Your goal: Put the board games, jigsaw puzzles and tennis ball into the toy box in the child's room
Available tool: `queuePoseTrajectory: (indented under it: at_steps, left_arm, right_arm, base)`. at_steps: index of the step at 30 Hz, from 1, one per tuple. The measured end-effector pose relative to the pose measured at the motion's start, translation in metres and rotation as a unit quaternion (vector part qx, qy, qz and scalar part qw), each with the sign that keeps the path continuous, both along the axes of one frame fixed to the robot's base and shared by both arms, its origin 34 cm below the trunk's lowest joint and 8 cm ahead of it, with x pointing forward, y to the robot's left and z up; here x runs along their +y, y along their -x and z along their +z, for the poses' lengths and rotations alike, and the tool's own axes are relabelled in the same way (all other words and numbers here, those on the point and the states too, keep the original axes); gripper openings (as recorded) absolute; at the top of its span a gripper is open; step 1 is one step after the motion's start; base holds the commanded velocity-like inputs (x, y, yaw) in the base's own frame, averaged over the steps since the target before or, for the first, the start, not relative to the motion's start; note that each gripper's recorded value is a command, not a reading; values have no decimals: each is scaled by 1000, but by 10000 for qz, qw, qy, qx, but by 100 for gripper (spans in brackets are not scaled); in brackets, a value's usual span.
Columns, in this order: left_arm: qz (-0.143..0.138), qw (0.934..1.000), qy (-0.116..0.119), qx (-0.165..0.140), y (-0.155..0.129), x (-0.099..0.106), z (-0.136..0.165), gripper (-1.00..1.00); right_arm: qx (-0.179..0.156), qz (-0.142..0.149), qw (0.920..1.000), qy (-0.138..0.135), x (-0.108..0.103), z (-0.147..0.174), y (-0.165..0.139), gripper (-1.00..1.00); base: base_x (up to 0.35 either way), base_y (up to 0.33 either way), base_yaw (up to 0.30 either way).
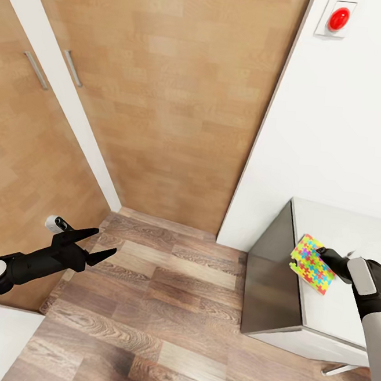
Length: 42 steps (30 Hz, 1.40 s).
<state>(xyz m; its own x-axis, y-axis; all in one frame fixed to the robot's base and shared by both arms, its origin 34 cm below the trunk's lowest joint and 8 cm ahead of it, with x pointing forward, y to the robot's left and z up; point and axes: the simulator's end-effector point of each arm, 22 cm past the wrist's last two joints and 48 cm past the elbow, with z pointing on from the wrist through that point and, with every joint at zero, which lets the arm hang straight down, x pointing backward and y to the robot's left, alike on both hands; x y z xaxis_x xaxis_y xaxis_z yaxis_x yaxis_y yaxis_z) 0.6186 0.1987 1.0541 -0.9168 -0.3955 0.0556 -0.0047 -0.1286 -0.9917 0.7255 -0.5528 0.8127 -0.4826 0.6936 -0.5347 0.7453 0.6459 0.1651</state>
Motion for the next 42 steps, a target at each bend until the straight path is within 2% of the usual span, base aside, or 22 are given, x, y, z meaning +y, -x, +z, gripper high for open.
queuePoseTrajectory:
  at_steps: [17,31,42]
  left_arm:
    - [-5,10000,1,-21,1,0,2,100]
    - [-5,10000,1,-24,0,0,2,100]
    - [-5,10000,0,-33,1,0,3,100]
  right_arm:
    - [81,25,9999,88,-4,1,4,100]
    - [-37,53,9999,-78,3,-1,0,100]
    - [-29,39,10000,-77,2,-1,1,100]
  base:
    - [-32,28,60]
    - [-30,0,13]
    - [-34,0,27]
